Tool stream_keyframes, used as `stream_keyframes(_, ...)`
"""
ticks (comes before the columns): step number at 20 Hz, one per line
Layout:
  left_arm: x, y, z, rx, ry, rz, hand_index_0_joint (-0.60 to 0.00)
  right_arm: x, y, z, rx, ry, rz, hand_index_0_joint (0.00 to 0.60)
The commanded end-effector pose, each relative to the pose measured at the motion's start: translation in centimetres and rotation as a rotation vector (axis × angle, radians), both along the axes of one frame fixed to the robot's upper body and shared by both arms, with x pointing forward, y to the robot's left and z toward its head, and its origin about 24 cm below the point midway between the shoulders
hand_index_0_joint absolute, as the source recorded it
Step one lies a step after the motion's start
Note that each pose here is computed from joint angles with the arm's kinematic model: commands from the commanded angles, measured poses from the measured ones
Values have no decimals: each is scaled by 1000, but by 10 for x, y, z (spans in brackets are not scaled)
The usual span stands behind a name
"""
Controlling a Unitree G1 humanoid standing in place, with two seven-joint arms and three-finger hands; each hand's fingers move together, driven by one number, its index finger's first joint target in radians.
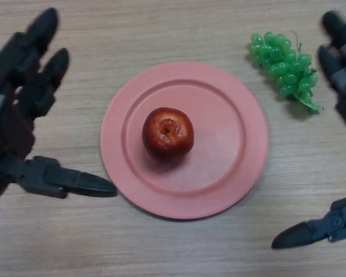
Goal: Pick up the red apple and place it on the plate
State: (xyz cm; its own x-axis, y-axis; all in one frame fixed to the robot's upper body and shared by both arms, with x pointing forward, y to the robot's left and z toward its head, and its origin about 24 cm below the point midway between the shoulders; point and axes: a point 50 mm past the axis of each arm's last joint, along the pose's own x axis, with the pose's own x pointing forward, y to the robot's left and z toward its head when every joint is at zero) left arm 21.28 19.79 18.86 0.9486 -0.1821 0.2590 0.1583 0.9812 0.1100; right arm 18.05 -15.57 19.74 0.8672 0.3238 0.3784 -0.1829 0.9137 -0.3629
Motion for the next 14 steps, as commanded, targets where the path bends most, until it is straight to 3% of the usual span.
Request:
stream_keyframes(1,-14,19,26,45,-257,149,0,-11,-2,21,11,-184,10,0)
stream_keyframes(4,-12,19,23,31,-259,222,0,-8,1,22,4,-177,20,0)
stream_keyframes(6,-19,5,24,55,-263,167,0,-6,5,23,-6,-176,26,0)
stream_keyframes(10,-21,2,28,58,-295,167,0,-4,16,19,-48,-181,88,0)
stream_keyframes(14,-21,-7,23,61,-287,165,0,-5,15,15,-62,-175,104,0)
